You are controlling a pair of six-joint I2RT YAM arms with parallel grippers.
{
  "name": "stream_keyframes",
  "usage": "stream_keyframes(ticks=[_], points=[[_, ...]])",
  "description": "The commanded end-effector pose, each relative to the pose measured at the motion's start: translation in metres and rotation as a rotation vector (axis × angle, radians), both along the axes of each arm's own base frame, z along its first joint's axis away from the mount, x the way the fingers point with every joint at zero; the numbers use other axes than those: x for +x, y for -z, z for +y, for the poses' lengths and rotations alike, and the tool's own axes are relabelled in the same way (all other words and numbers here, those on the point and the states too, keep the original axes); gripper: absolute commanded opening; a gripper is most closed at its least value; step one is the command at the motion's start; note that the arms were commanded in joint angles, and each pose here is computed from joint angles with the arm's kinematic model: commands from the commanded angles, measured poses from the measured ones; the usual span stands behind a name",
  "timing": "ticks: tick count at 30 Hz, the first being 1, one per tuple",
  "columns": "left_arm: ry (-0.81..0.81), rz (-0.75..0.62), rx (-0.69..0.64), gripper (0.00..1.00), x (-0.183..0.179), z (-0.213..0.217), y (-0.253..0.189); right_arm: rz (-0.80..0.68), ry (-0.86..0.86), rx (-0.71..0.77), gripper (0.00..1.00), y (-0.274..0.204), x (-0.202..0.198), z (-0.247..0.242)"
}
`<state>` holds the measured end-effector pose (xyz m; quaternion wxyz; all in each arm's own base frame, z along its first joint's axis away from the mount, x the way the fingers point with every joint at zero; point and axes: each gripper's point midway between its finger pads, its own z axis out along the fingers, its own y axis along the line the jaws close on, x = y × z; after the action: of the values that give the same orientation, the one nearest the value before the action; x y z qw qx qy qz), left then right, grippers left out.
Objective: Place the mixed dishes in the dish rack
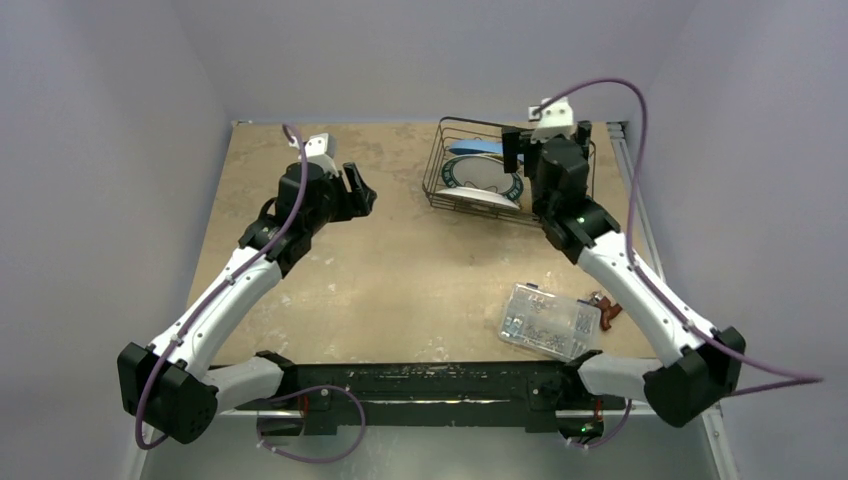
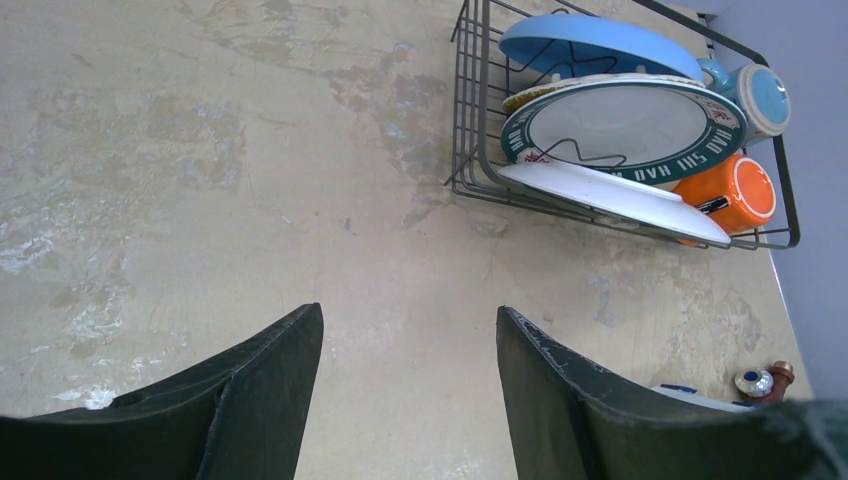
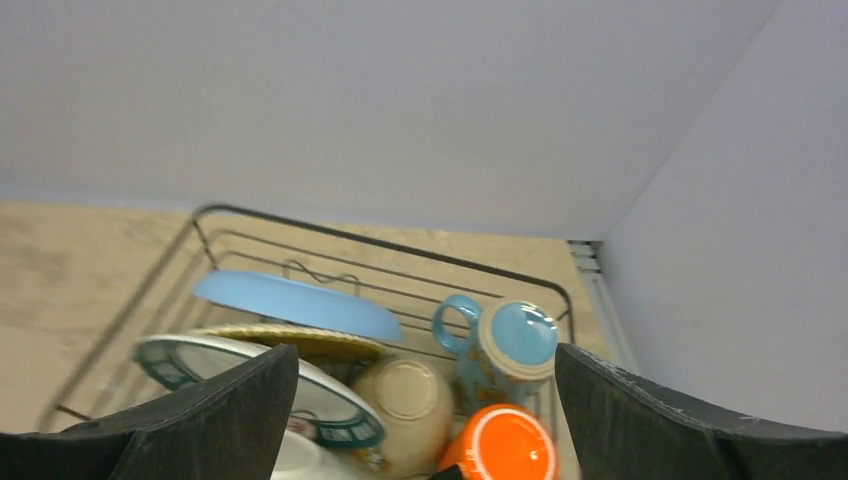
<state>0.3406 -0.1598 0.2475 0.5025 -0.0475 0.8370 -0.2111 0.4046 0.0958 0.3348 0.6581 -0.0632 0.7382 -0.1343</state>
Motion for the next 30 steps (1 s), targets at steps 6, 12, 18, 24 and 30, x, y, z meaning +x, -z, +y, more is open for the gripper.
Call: stream_keyframes(ticks=[6, 12, 18, 24, 30], points=[[0.030, -0.119, -0.025, 0.63, 0.002, -0.001, -0.032, 0.025, 0.006, 0.472, 0.99, -0.004, -0.095, -0.022], [0.087, -0.261, -0.024, 0.63, -0.015, 0.002, -0.072, -0.021, -0.131, 0.587, 0.99, -0.029, -0.153, -0.027], [0.220, -0.464, 0.035, 0.64, -0.047, -0.002, -0.113, -0.150, -0.234, 0.691, 0.99, -0.074, -0.201, -0.039], [0.177, -0.617, 0.099, 0.64, -0.086, 0.027, -0.154, -0.244, -0.255, 0.709, 0.99, -0.103, -0.241, -0.062], [0.086, -0.700, 0.079, 0.66, -0.154, 0.075, -0.209, -0.329, -0.216, 0.745, 0.99, -0.118, -0.269, -0.089]])
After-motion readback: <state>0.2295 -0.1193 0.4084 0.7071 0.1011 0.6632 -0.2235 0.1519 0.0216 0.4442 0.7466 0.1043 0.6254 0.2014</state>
